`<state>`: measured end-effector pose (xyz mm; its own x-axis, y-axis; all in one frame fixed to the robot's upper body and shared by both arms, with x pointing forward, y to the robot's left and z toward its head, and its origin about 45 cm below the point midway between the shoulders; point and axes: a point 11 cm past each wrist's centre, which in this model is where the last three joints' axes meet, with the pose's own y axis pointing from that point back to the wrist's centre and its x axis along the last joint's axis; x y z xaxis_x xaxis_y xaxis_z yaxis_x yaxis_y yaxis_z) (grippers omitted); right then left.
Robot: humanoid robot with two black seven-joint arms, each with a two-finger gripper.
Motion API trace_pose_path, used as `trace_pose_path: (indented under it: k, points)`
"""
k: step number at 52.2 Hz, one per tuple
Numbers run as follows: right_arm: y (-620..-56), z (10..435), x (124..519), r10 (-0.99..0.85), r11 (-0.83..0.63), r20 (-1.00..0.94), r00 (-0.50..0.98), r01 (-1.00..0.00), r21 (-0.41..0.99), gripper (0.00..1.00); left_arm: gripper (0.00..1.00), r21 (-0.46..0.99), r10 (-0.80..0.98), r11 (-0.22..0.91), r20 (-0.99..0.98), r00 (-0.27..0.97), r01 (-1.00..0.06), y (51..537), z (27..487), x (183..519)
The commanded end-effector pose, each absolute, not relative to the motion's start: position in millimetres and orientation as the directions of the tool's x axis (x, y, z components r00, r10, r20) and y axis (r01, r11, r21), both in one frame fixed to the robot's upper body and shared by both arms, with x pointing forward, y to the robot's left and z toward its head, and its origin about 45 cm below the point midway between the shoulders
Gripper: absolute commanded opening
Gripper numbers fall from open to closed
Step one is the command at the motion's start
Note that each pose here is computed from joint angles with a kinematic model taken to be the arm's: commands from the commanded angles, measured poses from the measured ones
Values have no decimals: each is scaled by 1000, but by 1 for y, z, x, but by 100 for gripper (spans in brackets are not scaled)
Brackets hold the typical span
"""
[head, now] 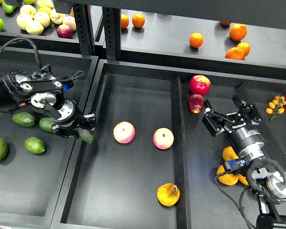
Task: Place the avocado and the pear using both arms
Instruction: 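Carry the avocado with the left gripper into the avocado bin and release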
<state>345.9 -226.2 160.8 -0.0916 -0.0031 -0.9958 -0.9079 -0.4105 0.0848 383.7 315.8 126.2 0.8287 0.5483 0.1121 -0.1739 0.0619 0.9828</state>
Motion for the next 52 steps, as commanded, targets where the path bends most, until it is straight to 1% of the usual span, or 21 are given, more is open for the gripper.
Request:
trace_pose_path:
  k: [1,14,22,40,52]
  points:
    - [-225,161,345,-4,-415,-996,-87,-906,81,100,30,985,566,42,113,816,-165,334,119,375]
    - [-224,157,342,-4,-417,-996,-94,-905,87,100,30,992,590,-10,110,800,-129,368,100,351]
    - [-224,156,341,-4,-417,-995,-97,-904,90,100,31,993,601,-30,112,792,-118,382,96,343]
    - [-224,156,340,-3,-418,-996,-88,-905,81,100,32,995,616,-43,99,782,-93,391,82,330]
    - [-221,152,336,-5,-426,-995,-98,-900,91,100,36,996,621,-51,91,778,-76,395,74,321]
